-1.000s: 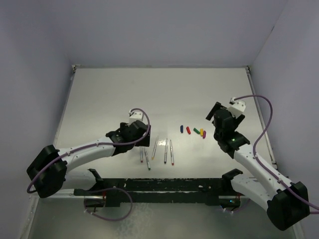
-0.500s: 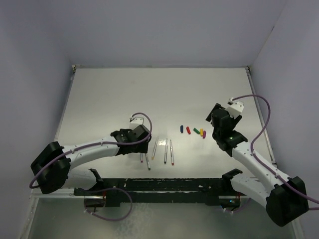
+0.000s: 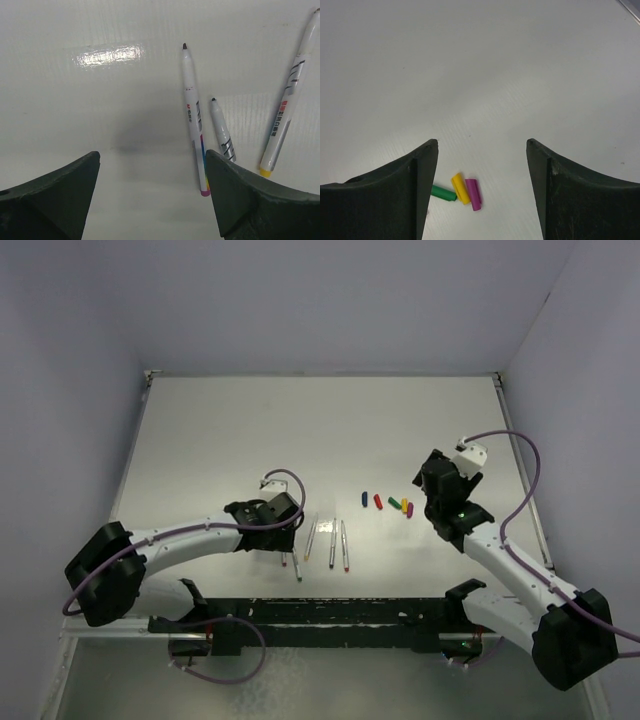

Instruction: Insert the pens into the pen caps

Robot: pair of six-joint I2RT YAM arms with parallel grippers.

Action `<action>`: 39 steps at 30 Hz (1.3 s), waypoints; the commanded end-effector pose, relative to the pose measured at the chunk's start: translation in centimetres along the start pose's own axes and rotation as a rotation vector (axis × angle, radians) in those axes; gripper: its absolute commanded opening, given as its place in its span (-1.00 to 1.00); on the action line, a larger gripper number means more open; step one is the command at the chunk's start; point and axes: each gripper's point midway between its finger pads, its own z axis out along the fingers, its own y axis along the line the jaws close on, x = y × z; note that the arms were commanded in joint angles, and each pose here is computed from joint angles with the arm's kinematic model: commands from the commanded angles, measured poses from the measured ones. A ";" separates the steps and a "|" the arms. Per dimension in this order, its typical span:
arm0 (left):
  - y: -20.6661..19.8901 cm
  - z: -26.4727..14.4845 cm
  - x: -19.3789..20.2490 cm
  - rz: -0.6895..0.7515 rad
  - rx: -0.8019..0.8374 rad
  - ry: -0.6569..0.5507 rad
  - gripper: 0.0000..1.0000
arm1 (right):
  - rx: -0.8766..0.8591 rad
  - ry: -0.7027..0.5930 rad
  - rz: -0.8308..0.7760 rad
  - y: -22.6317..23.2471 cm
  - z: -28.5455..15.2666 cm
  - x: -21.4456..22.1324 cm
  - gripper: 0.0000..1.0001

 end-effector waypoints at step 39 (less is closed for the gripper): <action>-2.5 2.4 4.6 0.068 0.083 0.211 0.39 | 0.040 -0.042 0.041 -0.8 -0.5 -1.7 0.51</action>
